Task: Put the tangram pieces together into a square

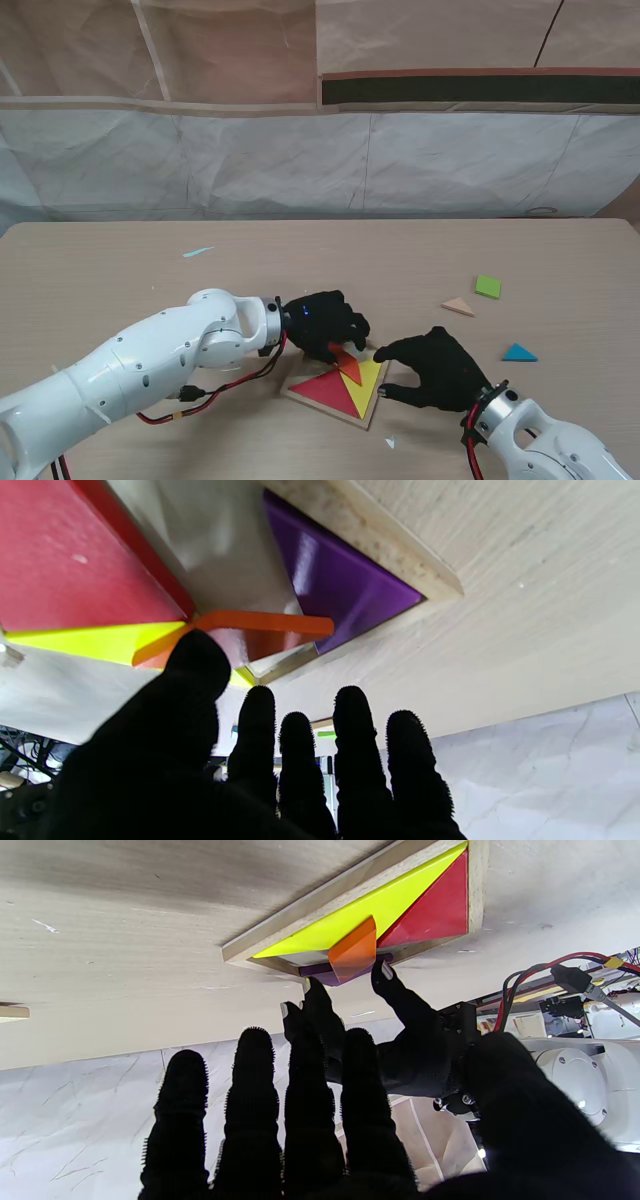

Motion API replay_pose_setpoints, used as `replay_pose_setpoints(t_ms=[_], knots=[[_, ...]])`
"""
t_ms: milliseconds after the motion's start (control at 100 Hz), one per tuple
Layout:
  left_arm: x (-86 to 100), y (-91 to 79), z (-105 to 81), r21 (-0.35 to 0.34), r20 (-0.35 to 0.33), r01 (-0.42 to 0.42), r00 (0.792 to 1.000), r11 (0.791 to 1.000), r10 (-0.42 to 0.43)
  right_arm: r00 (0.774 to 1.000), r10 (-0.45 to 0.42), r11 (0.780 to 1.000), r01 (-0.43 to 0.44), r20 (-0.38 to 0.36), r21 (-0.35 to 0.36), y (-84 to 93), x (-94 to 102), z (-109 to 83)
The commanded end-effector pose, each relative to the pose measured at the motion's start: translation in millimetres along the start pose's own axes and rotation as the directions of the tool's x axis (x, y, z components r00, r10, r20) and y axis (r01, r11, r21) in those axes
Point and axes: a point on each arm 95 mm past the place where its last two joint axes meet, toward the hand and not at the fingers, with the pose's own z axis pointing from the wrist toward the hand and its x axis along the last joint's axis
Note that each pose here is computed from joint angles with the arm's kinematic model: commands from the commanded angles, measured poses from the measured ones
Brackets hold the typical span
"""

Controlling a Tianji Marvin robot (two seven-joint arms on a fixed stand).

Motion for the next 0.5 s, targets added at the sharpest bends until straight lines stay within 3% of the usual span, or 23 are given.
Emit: replay_pose_setpoints(t_ms=[0,330,490], knots=[[1.3,-2.2,0.3,-0.004,0.006,0.029,1.000,1.000,-0.029,1.000,0.001,1.000,-0.001,-0.006,0.012,-0.6,3.8,-0.3],[6.4,0.0,8.7,-0.070,-0.045,-0.006,0.999,0.998,0.002,1.000,0.009,1.000,-0.009,0.000,0.006,-2.0,4.8,-0.6],[6.1,2.4,10.9,-0.067,-0.046,-0.019,0.999,0.998,0.016,1.000,0.013,1.000,-0.013,0.005,0.003,-2.4,4.7,-1.1]])
